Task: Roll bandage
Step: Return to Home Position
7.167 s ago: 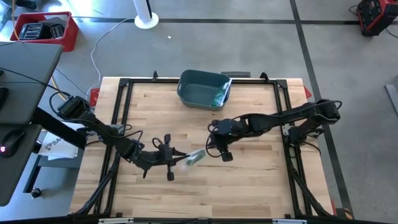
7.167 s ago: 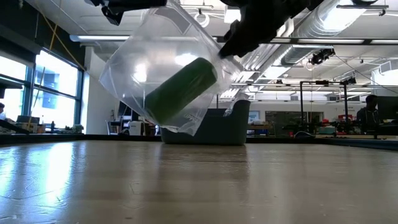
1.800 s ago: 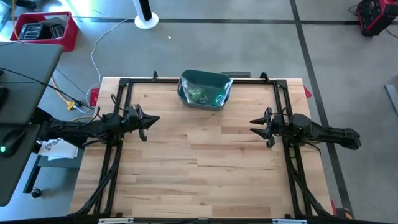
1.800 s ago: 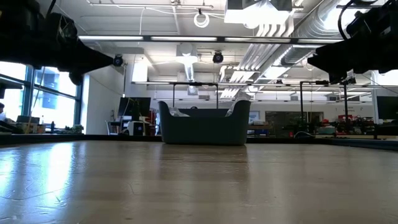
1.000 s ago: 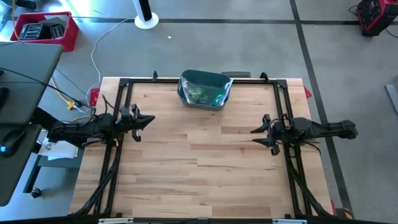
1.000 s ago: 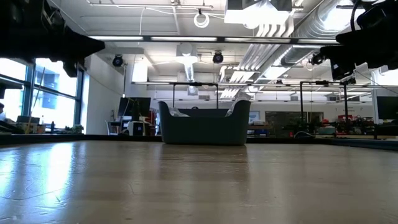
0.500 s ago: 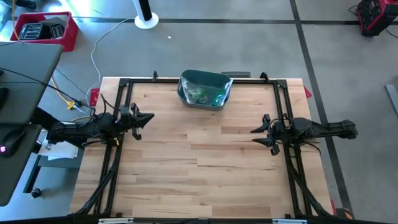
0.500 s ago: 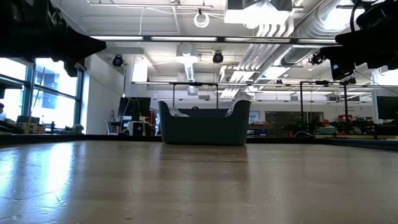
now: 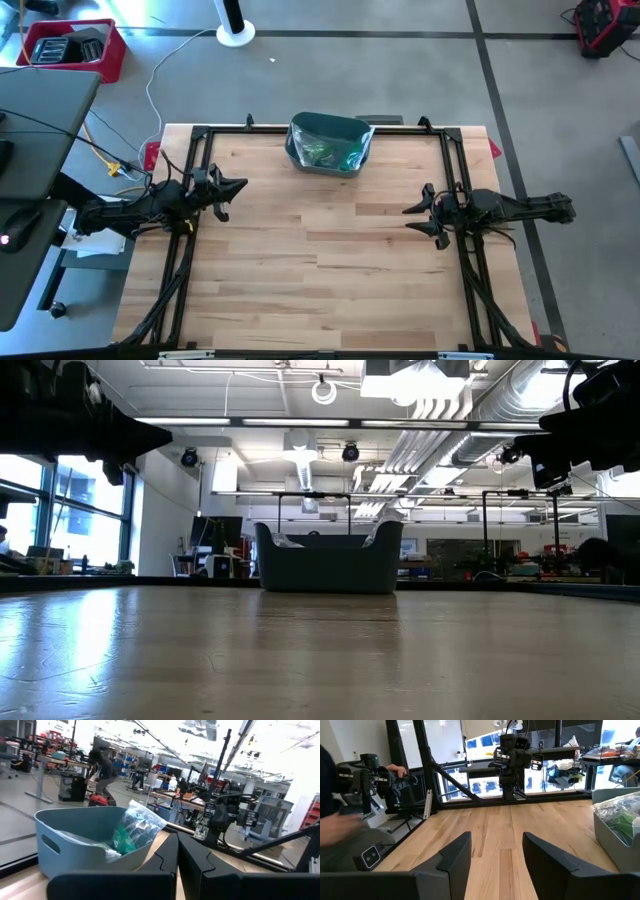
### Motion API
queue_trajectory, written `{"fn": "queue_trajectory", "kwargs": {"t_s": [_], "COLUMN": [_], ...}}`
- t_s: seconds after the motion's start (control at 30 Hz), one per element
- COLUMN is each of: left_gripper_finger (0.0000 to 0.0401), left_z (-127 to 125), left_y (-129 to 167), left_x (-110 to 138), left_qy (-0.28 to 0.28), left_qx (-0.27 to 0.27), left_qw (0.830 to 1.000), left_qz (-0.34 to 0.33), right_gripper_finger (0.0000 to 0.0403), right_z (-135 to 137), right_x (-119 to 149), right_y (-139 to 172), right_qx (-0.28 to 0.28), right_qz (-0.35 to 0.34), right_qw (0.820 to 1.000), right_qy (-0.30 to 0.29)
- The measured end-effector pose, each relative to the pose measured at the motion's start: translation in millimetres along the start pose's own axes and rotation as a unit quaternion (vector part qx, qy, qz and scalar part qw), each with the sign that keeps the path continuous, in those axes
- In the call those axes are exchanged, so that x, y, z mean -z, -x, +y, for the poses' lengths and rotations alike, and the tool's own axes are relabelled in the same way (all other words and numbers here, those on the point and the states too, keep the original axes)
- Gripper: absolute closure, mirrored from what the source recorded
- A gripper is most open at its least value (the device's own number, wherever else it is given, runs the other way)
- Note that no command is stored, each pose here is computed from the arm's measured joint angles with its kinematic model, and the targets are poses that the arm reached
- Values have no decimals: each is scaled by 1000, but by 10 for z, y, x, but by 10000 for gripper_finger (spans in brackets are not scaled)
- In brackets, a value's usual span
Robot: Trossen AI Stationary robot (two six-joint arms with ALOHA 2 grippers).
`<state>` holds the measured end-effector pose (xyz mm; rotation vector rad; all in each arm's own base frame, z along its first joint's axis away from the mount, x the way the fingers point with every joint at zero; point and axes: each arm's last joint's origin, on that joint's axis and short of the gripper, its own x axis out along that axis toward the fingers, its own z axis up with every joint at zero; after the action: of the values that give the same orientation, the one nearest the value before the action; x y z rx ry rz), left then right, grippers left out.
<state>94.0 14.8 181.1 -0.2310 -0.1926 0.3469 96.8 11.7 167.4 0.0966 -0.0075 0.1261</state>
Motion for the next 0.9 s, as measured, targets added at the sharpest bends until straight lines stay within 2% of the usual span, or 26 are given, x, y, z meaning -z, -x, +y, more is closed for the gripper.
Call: {"fn": "queue_trajectory", "kwargs": {"t_s": [0.2, 0.27, 0.33, 0.43, 0.67, 0.73, 0.9], "left_gripper_finger": [400, 400, 400, 400, 400, 400, 400], "left_z": [-4, -3, -15, -48, -124, -130, -129], "left_y": [1, 1, -1, 9, 36, 42, 43], "left_x": [2, 24, 62, 120, 113, 127, 130], "left_qy": [-1, -33, -49, -67, -115, -127, -113], "left_qx": [2, 7, 37, 112, 248, 265, 265], "left_qw": [1000, 999, 997, 989, 960, 953, 954], "left_qz": [1, 13, 37, 73, 69, 74, 79], "right_gripper_finger": [233, 233, 233, 233, 233, 233, 233], "right_z": [0, 0, 0, 0, 0, 0, 0], "right_x": [0, 0, 1, 1, 1, 1, 1], "right_y": [0, 0, 0, 0, 0, 0, 0], "right_qx": [0, 0, 0, 0, 0, 0, 0], "right_qz": [0, 0, 0, 0, 0, 0, 0], "right_qw": [1000, 1000, 1000, 1000, 1000, 1000, 1000], "right_qy": [0, 0, 0, 0, 0, 0, 0]}}
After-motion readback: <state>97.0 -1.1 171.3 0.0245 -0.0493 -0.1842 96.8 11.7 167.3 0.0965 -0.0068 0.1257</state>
